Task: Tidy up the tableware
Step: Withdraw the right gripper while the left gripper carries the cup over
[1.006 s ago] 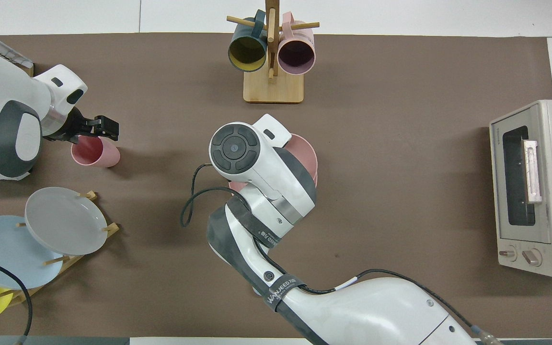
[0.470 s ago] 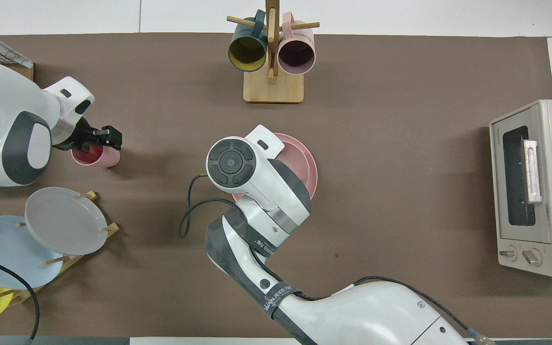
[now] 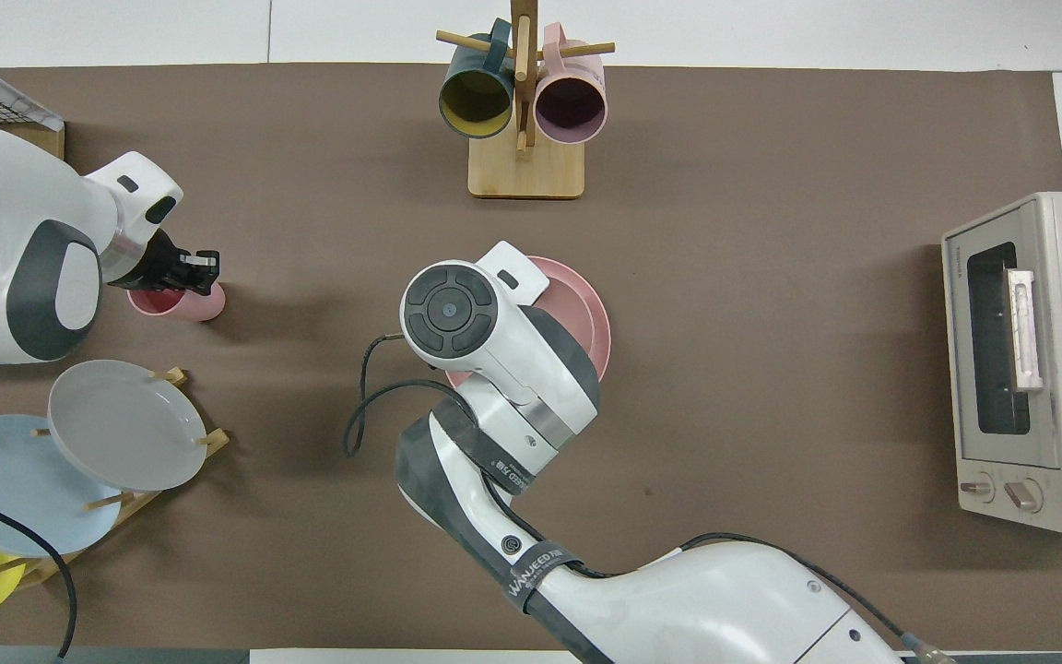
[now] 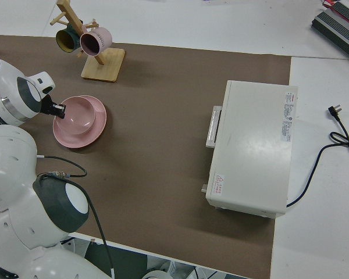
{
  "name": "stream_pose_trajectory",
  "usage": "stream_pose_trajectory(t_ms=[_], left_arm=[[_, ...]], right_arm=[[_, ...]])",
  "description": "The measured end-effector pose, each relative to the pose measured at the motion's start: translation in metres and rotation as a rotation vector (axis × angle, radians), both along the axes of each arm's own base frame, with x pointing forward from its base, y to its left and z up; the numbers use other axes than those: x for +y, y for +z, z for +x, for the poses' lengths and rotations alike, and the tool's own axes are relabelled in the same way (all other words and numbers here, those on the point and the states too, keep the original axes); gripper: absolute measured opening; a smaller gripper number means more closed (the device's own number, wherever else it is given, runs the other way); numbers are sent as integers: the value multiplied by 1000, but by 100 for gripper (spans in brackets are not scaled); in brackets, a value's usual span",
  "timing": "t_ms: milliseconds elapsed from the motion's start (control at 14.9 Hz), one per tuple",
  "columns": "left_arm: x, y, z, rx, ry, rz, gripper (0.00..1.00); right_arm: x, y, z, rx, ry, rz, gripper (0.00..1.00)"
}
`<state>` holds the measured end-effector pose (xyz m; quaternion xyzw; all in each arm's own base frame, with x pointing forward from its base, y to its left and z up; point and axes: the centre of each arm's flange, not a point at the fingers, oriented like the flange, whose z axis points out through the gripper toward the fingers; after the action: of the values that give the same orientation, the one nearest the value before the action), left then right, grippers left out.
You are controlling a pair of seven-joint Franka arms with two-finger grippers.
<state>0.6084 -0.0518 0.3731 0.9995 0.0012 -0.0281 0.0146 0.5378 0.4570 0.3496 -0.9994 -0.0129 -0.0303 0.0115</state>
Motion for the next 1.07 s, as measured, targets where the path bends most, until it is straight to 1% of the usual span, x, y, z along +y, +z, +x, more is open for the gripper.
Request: stream_pose_trajectory(t_ms=[134,201,268,335,402,470,604,671,738,805,872,939,1006,1073], left_arm=[[0,8,1,-11,0,-1,4],[-1,15,3,-16,-1,-2,4],[-2,27,6,-16,-4,-3,4],[-5,43,9,-12,-9,-4,4],[-8,63,12,-5,-14,-5,4],[-14,86,13,4,-13,-5,4],[-34,128,11,24,2,-2,4],[-47,145,8,34,7,0,4],[-64,160,4,40,16,3,4],[-92,179,-3,42,28,8,4],[-108,187,-6,48,42,10,4],[-129,195,-9,51,65,14,4],[-155,200,-13,50,91,18,4],[-183,202,-18,46,115,22,4]], right_arm=[[-2,1,2,6,-12,10,30],[-4,4,5,6,-20,20,35],[-5,10,9,1,-30,34,35],[-7,18,14,-4,-38,43,39],[-10,27,20,-5,-47,43,41],[-16,38,26,-4,-59,42,40],[-39,66,44,-8,-100,44,41],[-58,84,53,-10,-120,44,44],[-82,103,62,-6,-127,37,44],[-122,132,69,9,-132,22,53],[-145,147,71,28,-143,8,53],[-170,160,72,50,-160,-6,59],[-197,175,73,63,-171,-13,67],[-226,192,75,66,-173,-15,72]])
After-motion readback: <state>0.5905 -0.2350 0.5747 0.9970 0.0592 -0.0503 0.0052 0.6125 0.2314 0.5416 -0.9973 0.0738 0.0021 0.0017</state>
